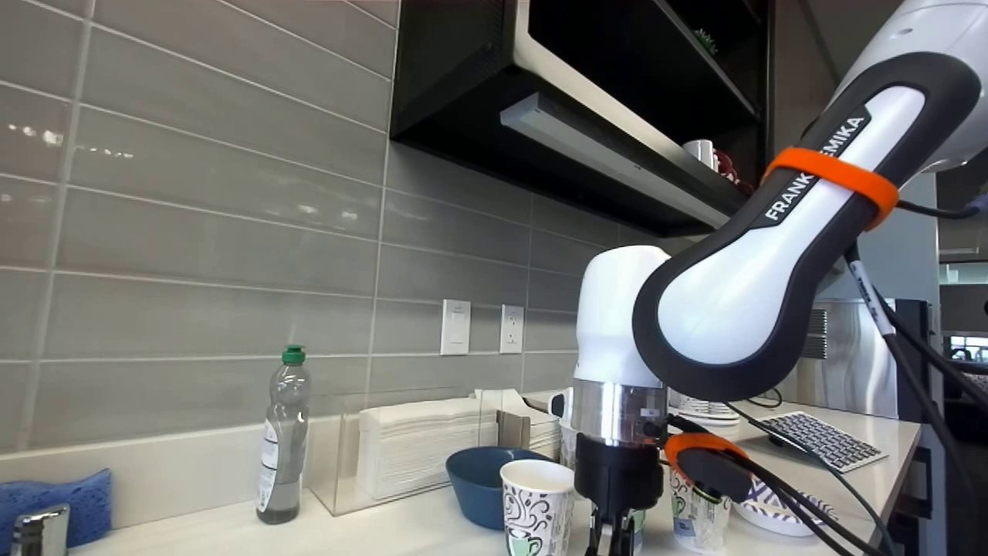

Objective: Pour the contents from the left spoon into the first left cup

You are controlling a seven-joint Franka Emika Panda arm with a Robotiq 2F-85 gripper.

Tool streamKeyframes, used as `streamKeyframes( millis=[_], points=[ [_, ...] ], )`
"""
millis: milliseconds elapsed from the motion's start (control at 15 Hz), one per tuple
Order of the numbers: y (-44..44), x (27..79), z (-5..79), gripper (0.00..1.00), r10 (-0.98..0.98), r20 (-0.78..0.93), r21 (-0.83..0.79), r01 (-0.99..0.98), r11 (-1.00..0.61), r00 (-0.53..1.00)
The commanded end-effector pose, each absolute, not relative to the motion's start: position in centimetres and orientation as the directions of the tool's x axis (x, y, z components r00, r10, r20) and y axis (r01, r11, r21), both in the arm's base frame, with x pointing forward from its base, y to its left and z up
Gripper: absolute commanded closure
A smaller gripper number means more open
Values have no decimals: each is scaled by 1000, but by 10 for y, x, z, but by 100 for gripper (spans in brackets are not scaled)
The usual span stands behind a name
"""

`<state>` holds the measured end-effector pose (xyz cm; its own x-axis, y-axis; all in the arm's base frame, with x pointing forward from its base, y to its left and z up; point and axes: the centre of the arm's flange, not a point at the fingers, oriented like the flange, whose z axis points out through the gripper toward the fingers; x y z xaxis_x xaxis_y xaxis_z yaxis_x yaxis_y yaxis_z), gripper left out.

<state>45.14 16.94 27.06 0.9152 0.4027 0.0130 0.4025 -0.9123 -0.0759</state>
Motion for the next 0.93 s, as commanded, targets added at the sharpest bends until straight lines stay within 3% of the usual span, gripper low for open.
streamKeyframes(
  millis=[0,867],
  points=[
    [170,444,291,97,406,4,-71,405,-911,914],
    [177,443,371,97,448,-69,-70,443,-894,891]
  ],
)
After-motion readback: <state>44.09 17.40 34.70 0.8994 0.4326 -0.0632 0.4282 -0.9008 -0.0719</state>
